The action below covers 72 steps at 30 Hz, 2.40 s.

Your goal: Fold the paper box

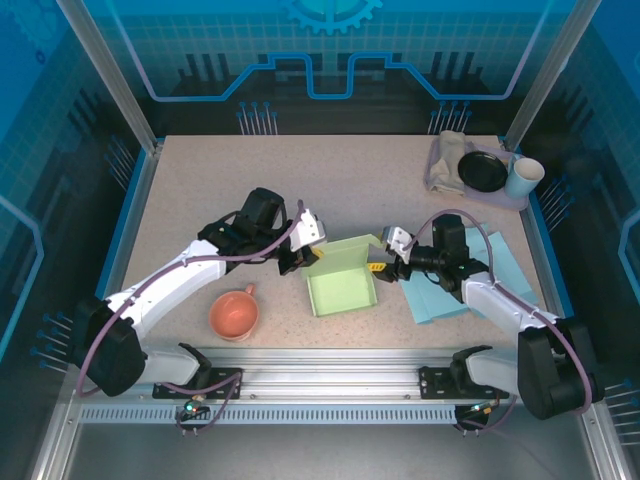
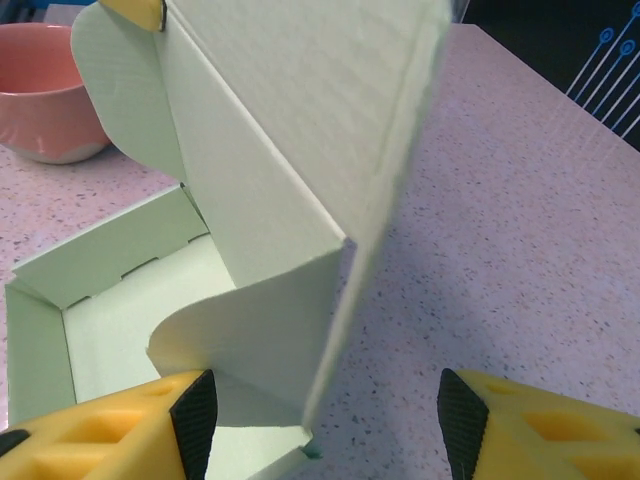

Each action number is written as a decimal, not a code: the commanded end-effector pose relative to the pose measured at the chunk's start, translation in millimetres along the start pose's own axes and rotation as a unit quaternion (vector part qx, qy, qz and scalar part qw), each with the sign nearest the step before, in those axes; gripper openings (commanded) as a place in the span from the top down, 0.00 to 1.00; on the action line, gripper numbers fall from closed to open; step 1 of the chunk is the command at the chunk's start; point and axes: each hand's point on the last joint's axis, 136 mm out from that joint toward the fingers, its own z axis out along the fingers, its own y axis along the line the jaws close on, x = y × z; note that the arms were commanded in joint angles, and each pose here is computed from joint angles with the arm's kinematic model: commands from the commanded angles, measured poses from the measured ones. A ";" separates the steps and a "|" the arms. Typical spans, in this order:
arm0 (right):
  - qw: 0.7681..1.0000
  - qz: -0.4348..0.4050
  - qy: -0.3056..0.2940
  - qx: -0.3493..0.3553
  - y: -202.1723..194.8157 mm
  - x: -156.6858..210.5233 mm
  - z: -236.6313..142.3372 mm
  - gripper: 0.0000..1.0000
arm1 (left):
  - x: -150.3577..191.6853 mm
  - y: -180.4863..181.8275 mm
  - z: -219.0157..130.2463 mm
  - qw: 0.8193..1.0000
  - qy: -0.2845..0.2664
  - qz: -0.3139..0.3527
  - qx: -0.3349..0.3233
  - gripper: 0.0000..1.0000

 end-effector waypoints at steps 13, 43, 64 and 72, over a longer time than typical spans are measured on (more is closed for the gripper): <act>0.997 -0.014 -0.017 -0.067 21.4 -15.3 3.3 0.48 | -14.8 -22.6 6.0 0.998 -0.006 0.021 0.052 1.00; 1.000 -0.009 0.015 -0.002 -0.5 -3.8 6.5 1.00 | -45.1 25.0 -25.1 0.988 -0.091 -0.006 -0.124 0.67; 0.998 -0.015 0.032 0.058 -20.8 11.1 10.7 1.00 | 26.0 127.8 -30.2 0.749 -0.133 -0.584 -0.284 0.21; 0.997 -0.034 0.057 0.031 -8.3 15.2 21.2 1.00 | 33.0 137.2 -19.1 0.672 -0.116 -0.674 -0.284 0.04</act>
